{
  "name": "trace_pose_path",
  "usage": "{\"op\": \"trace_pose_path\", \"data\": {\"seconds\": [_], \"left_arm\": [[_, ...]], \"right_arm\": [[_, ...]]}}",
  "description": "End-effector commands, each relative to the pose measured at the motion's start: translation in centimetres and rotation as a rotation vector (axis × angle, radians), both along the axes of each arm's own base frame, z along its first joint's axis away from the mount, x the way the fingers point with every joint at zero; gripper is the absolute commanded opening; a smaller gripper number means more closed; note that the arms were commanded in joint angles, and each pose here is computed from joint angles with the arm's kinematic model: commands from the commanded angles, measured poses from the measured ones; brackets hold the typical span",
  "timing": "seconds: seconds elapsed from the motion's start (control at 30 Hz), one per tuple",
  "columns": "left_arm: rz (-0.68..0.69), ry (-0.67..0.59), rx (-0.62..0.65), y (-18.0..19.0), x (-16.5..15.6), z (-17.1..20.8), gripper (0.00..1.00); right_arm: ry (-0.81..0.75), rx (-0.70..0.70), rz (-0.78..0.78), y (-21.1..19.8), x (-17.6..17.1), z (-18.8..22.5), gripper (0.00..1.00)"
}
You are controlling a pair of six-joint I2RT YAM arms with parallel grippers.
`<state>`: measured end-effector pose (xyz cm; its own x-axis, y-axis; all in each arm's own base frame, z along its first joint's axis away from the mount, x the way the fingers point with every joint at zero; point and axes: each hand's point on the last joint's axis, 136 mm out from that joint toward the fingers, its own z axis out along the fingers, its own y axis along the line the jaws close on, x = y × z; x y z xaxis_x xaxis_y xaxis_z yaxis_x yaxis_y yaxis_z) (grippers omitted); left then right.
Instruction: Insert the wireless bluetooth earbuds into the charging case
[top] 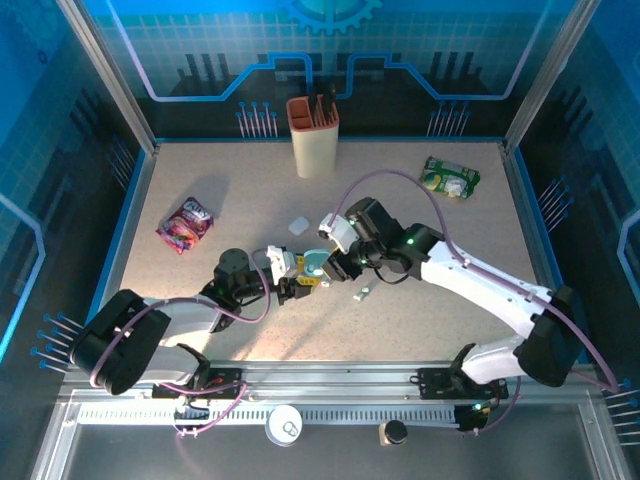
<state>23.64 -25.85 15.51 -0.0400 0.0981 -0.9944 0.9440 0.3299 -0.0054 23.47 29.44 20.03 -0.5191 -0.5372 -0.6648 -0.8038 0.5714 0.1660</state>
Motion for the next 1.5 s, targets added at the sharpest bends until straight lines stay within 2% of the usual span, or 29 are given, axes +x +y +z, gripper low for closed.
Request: {"op": "trace_pose_path", "data": {"seconds": [0.0,0.17,0.27,0.5,0.63,0.8,1.03,1.07,1.17,1.37,1.47], "left_arm": [[-0.023,-0.039,-0.041,-0.4,0.2,1.5,0.39],[-0.024,-0.048,-0.041,-0.4,0.2,1.3,0.40],[-0.030,-0.054,-0.040,-0.4,0.1,1.3,0.40],[-0.056,-0.061,-0.035,-0.6,-0.3,1.6,0.40],[-0.057,-0.062,-0.042,-0.5,-0.4,2.0,0.40],[-0.036,-0.036,-0.063,-0.5,0.0,2.4,0.40],[0.001,-0.010,-0.153,-0.6,1.0,3.5,0.40],[0.001,-0.010,-0.170,-0.6,1.1,3.7,0.40],[-0.006,-0.006,-0.206,-0.8,1.4,4.1,0.39],[0.006,-0.033,-0.219,-1.0,1.9,5.0,0.39],[-0.005,-0.043,-0.224,-1.3,2.0,5.4,0.39]], "right_arm": [[0.010,0.084,-0.010,-0.1,-0.3,1.6,0.36],[0.003,0.204,-0.026,0.0,-0.2,3.9,0.40],[0.005,0.260,-0.066,0.0,0.5,5.0,0.38],[0.049,0.167,-0.127,0.9,2.8,3.3,0.28],[0.010,0.118,-0.120,1.2,3.3,2.5,0.23],[0.017,0.080,-0.046,1.4,1.8,1.6,0.22],[0.032,0.135,-0.024,0.9,0.0,2.6,0.22],[0.040,0.154,-0.046,0.7,0.2,2.9,0.26],[0.135,0.240,-0.155,-0.2,0.9,3.8,0.46],[0.436,0.378,-0.315,-1.4,0.4,3.4,0.59],[0.575,0.486,-0.323,-0.7,-0.1,3.2,0.61]]}}
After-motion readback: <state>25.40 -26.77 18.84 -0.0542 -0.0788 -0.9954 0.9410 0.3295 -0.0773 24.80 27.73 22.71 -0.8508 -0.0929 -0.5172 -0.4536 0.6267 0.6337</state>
